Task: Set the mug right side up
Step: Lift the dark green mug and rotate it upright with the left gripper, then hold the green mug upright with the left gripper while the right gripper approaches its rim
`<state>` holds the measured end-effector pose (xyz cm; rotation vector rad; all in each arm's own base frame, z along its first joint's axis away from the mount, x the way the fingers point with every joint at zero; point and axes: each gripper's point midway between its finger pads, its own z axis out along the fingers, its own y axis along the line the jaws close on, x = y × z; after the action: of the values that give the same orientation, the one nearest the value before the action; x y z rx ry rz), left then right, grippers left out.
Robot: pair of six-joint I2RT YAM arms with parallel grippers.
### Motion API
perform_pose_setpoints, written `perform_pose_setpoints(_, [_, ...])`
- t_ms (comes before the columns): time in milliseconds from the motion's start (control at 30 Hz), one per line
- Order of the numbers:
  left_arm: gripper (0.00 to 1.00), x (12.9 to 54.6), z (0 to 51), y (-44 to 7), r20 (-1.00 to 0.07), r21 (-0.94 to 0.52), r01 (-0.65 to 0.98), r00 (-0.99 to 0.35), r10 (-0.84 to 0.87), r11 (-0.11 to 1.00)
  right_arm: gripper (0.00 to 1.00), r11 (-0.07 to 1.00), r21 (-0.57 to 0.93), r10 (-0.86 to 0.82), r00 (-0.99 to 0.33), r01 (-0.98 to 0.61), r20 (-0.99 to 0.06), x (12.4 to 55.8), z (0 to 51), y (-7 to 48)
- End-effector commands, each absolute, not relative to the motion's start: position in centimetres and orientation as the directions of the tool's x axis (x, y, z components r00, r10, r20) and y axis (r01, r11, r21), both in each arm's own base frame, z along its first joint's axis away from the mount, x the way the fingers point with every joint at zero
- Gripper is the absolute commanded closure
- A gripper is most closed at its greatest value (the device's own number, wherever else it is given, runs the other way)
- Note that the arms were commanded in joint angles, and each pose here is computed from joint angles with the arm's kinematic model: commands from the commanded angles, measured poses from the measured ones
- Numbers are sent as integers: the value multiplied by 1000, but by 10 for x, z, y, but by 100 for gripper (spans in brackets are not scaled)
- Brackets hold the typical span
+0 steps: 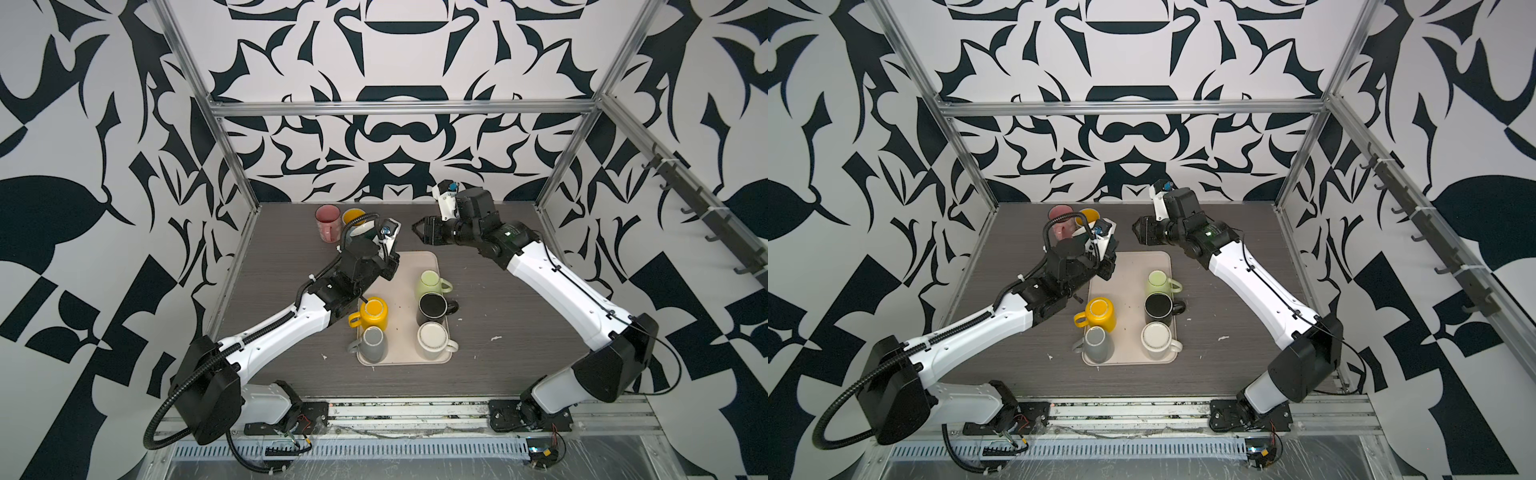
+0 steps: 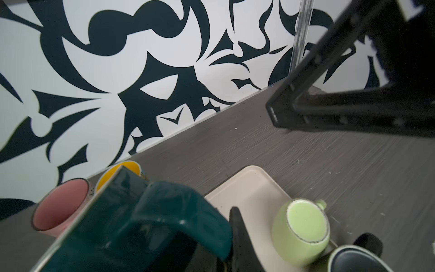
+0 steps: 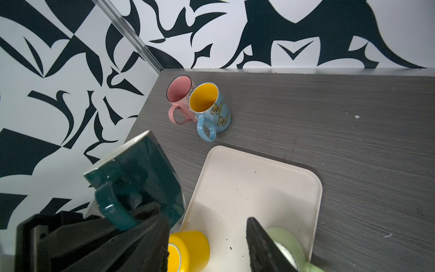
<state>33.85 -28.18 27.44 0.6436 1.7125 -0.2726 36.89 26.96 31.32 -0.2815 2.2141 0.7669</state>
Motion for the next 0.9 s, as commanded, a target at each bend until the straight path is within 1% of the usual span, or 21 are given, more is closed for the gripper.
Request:
perform_pose_setpoints(0, [100,338,330,-278,-949,313,458,117,293,832,44,747,443,11,-657,-496,-754,361,339,276])
perform_pose_setpoints(233, [100,333,324,-294,-850,526,367,255,461,767,44,713,449,-36,-668,-539,-743,354,341,284])
perform_pose_setpoints(433, [100,338,311,-301,-740,672,291,293,605,681,44,700,428,-68,-650,-572,-757,346,350,281])
perform_pose_setpoints(733, [100,333,300,-310,-598,798,204,387,701,568,44,654,394,-163,-629,-646,-760,328,357,282])
perform_pose_setpoints(767, [100,331,298,-312,-585,807,201,406,702,555,44,654,384,-175,-624,-652,-762,327,358,280])
perform_pose_setpoints(867, [100,323,296,-312,-560,819,183,461,689,543,44,700,329,-208,-621,-634,-756,329,354,270])
